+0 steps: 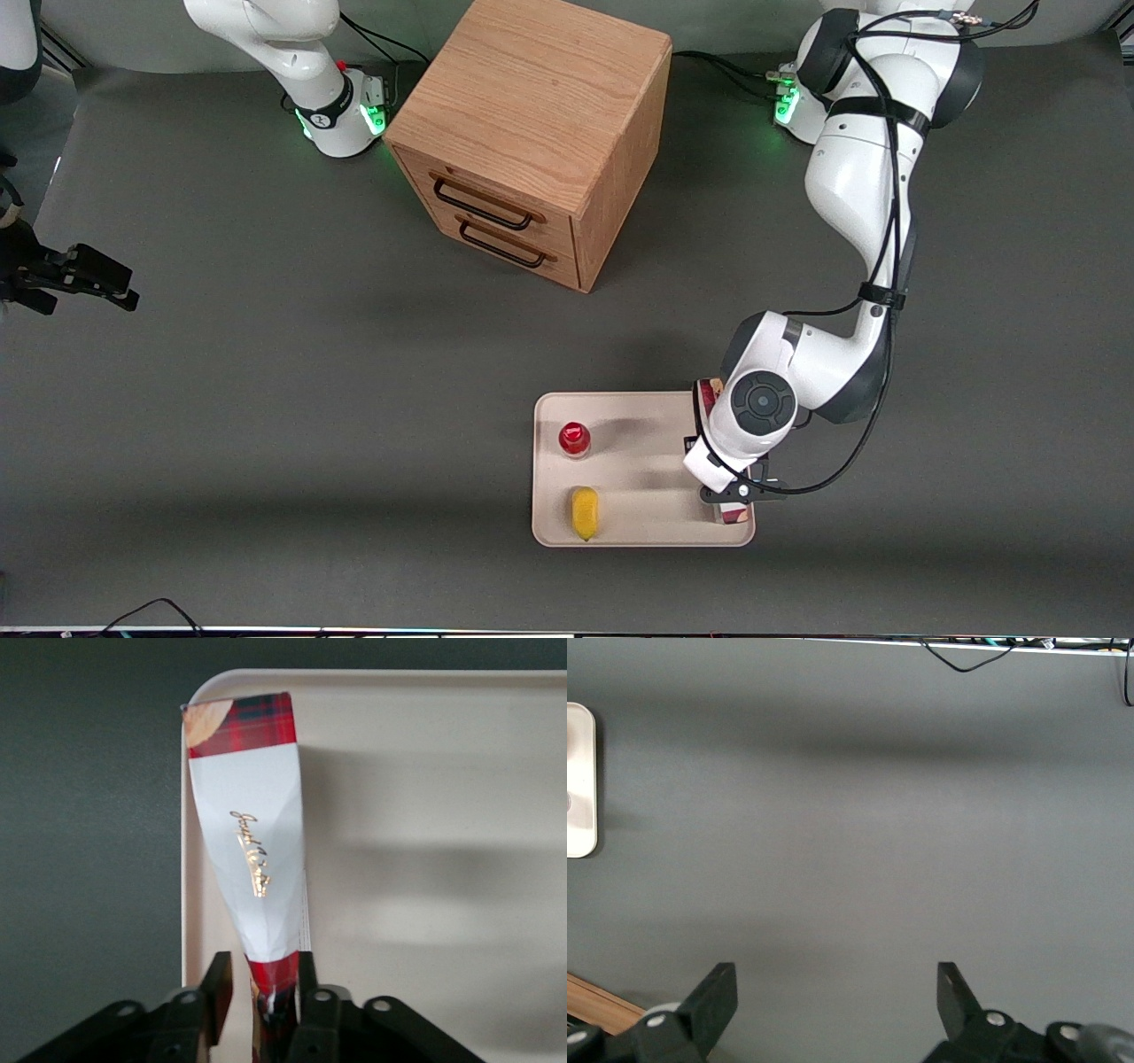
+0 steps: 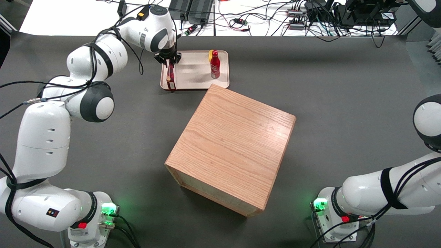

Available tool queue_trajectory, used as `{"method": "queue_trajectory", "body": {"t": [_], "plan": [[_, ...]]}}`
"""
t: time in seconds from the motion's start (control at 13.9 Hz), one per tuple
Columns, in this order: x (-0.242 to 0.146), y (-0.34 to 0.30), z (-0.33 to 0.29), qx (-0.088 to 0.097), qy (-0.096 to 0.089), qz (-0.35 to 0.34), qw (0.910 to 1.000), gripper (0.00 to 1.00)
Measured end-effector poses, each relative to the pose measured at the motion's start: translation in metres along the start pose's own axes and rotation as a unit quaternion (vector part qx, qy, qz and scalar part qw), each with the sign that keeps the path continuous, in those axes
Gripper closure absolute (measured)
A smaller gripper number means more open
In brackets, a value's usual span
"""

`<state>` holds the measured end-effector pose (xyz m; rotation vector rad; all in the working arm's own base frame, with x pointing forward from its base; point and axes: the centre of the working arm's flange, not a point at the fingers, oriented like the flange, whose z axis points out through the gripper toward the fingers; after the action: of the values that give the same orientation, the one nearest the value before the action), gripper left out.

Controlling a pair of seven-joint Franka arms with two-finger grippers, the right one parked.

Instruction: Place red cookie box on tray

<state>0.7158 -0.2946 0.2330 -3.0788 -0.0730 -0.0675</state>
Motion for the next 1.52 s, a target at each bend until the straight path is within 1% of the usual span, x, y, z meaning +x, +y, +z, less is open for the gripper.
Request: {"method": "queue_trajectory", "body": {"t": [0.07,0.14,0.22,0.29,0.36,0.43,0.51,0.58,0.72,0.87,0.94,1.15,1.23,1.3,1.37,1.44,1.52], "plan": [[0.0,0.0,0.001,0.001,0.001,0.0,1.0,0.46],[0.001,-0.002,0.001,0.005,0.002,0.001,1.0,0.34],[0.003,-0.004,-0.002,0.01,0.005,0.004,0.9999,0.25],[0.004,-0.006,-0.008,0.017,0.001,0.006,0.9998,0.13],[0.004,-0.01,-0.02,0.024,-0.008,0.01,0.9996,0.03],[0.004,-0.015,-0.037,0.031,-0.018,0.014,0.9993,0.0],[0.004,-0.022,-0.06,0.035,-0.026,0.014,0.999,0.0],[0.006,-0.034,-0.088,0.033,-0.031,0.015,0.9989,0.0],[0.007,-0.071,-0.161,0.024,-0.032,0.023,0.9989,0.0],[0.004,-0.128,-0.23,0.014,-0.034,0.034,0.9987,0.0],[0.0,-0.157,-0.258,0.011,-0.034,0.043,0.9984,0.0],[-0.024,-0.225,-0.319,0.015,-0.02,0.053,0.9983,0.0],[-0.036,-0.241,-0.335,0.014,-0.021,0.057,0.9981,0.0],[-0.059,-0.268,-0.36,0.013,-0.024,0.056,0.998,0.0],[-0.072,-0.28,-0.373,0.009,-0.028,0.052,0.9982,0.0],[-0.089,-0.298,-0.388,-0.01,-0.042,0.038,0.9984,0.0],[-0.098,-0.313,-0.396,-0.021,-0.046,0.027,0.9984,0.0]]}}
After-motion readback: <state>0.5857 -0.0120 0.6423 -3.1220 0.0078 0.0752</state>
